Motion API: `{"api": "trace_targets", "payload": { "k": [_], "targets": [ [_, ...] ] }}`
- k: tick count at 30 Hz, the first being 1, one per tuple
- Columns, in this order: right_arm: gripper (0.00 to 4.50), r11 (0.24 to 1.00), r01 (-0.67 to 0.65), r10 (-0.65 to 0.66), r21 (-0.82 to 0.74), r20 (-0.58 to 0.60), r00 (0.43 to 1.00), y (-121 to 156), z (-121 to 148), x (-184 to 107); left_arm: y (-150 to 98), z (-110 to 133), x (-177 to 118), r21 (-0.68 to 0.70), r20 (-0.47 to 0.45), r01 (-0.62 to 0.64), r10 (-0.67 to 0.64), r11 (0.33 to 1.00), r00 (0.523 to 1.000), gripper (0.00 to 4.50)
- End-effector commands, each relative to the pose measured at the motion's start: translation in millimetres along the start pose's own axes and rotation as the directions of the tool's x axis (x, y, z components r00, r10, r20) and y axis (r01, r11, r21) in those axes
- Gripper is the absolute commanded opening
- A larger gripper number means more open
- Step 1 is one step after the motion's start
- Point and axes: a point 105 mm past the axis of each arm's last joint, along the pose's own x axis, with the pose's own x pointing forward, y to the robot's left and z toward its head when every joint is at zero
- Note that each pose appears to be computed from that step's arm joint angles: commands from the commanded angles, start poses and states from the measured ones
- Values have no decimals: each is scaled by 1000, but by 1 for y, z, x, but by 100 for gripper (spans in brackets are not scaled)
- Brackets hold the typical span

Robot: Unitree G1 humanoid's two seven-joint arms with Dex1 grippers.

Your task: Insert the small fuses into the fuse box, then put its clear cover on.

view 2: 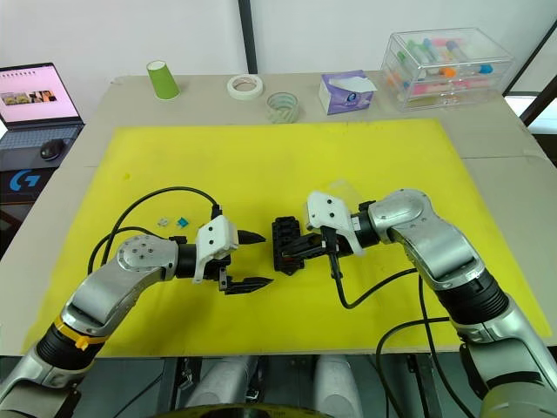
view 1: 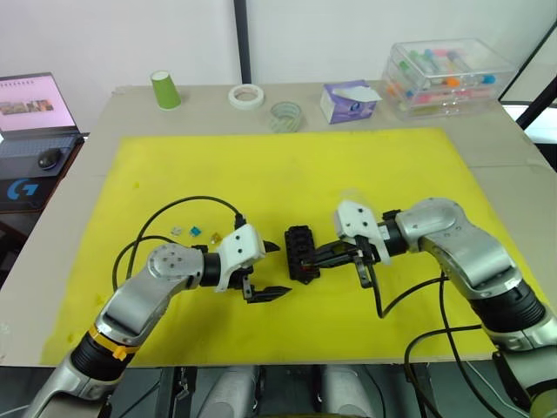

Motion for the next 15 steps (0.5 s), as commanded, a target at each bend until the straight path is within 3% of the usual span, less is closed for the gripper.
{"api": "trace_targets", "payload": {
  "k": [1,9,12,14,15],
  "targets": [
    [2,998,19,-19,-52,-3,1000,-1,8,-7,-2,7,0,22,22,5,-6,1000,1000,450],
    [2,999,10,-10,-41,-19,1000,1,2,-5,-2,6,-1,24,17,7,-7,1000,1000,450],
    [55,999,3,-5,-42,-29,1000,3,-1,-3,-2,7,0,26,17,7,-8,1000,1000,450],
    [120,999,3,-4,-46,-32,999,4,-1,-2,-2,7,-1,25,17,8,-8,1000,1000,450],
    [120,999,3,-4,-46,-32,999,4,-1,-2,-2,7,-1,25,17,8,-8,1000,1000,450]
  ]
}}
